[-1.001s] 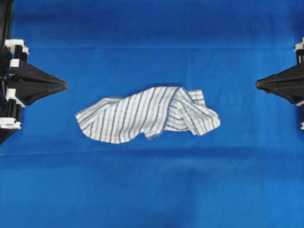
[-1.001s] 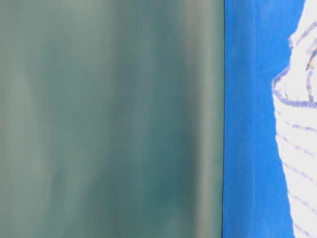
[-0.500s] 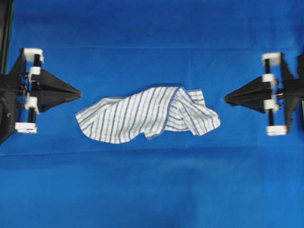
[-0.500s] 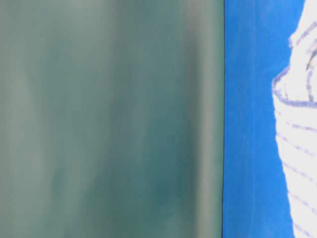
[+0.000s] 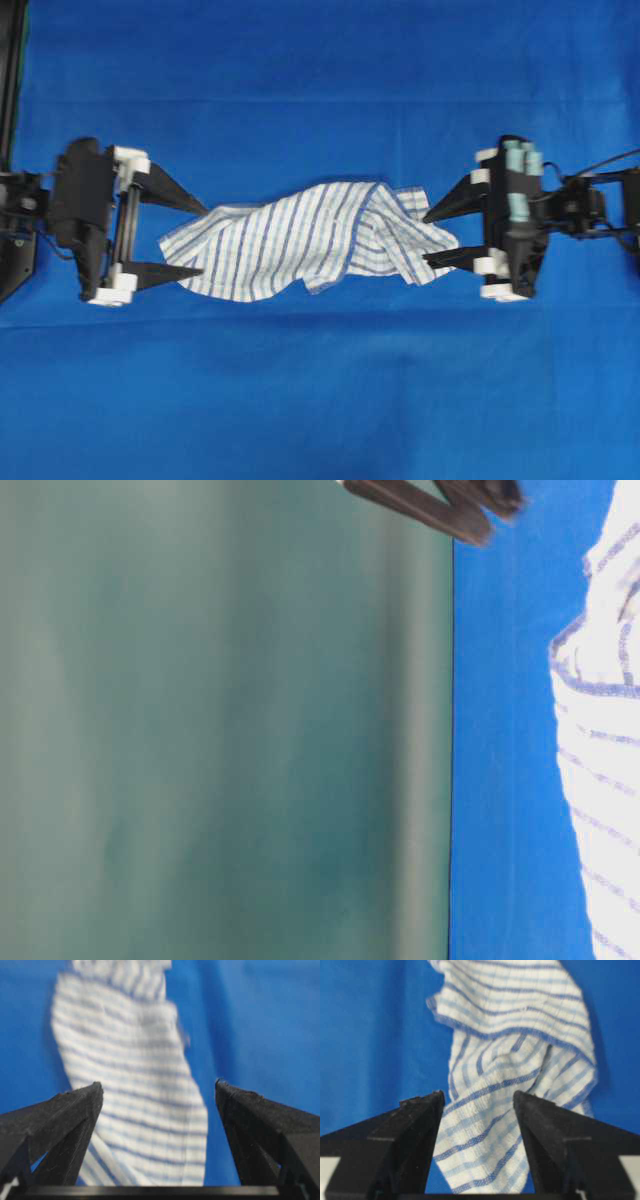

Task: Lift the towel with both arms.
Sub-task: 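Close both grippers on the towel's left and right edges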

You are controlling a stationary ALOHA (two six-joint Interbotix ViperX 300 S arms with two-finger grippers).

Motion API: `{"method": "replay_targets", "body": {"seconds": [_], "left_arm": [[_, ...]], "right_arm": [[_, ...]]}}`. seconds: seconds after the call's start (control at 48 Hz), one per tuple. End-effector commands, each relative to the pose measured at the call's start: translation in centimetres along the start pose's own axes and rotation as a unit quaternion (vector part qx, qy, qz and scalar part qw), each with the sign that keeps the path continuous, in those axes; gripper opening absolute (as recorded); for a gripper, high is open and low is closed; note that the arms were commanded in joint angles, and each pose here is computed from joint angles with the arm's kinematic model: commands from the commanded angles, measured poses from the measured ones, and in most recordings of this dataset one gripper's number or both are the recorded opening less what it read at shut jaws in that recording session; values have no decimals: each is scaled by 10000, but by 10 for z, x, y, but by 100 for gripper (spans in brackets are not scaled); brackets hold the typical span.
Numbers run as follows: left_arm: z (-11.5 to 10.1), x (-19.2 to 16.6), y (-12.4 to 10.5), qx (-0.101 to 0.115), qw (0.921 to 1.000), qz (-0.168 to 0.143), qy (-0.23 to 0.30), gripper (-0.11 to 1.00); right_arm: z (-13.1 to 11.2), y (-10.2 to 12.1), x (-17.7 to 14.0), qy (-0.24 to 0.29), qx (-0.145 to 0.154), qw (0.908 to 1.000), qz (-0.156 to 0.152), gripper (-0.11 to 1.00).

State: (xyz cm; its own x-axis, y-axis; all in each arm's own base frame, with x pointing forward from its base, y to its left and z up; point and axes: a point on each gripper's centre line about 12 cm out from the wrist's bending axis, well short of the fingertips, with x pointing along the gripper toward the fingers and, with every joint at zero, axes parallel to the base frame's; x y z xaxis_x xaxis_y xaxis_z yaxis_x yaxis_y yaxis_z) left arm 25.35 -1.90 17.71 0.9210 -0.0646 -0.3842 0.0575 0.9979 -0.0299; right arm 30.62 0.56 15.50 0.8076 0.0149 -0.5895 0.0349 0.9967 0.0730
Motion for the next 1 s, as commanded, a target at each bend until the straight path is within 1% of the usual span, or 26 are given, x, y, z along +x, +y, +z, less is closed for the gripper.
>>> {"method": "replay_targets", "body": {"seconds": [0.0,0.104,0.25,0.5,0.667,0.792,0.876,0.938,0.98], "left_arm": [[-5,13,-5,1,9999,-74,79,89],[-17,24,-7,-33,9994,-105,334,89],[-35,40,-13,-18,9972,-184,729,89],[-59,63,-15,0,9920,-176,1248,89],[-68,70,-15,7,9891,-163,1461,89],[-70,71,-15,16,9876,-161,1559,86],[-71,71,-15,19,9858,-156,1672,78],[-73,71,-15,28,9841,-154,1770,64],[-73,70,-15,36,9830,-155,1831,52]], "right_arm": [[7,2,12,17,2,10000,16,62],[5,4,28,187,-17,9998,25,62],[4,8,47,321,-55,9995,60,62],[-8,6,75,625,19,9980,7,62],[-14,5,85,752,73,9971,-28,62],[-13,5,87,730,68,9973,-20,61],[-12,4,87,729,78,9973,-32,60],[-11,4,87,713,78,9974,-30,57],[-11,5,88,722,73,9974,-25,51]]}}
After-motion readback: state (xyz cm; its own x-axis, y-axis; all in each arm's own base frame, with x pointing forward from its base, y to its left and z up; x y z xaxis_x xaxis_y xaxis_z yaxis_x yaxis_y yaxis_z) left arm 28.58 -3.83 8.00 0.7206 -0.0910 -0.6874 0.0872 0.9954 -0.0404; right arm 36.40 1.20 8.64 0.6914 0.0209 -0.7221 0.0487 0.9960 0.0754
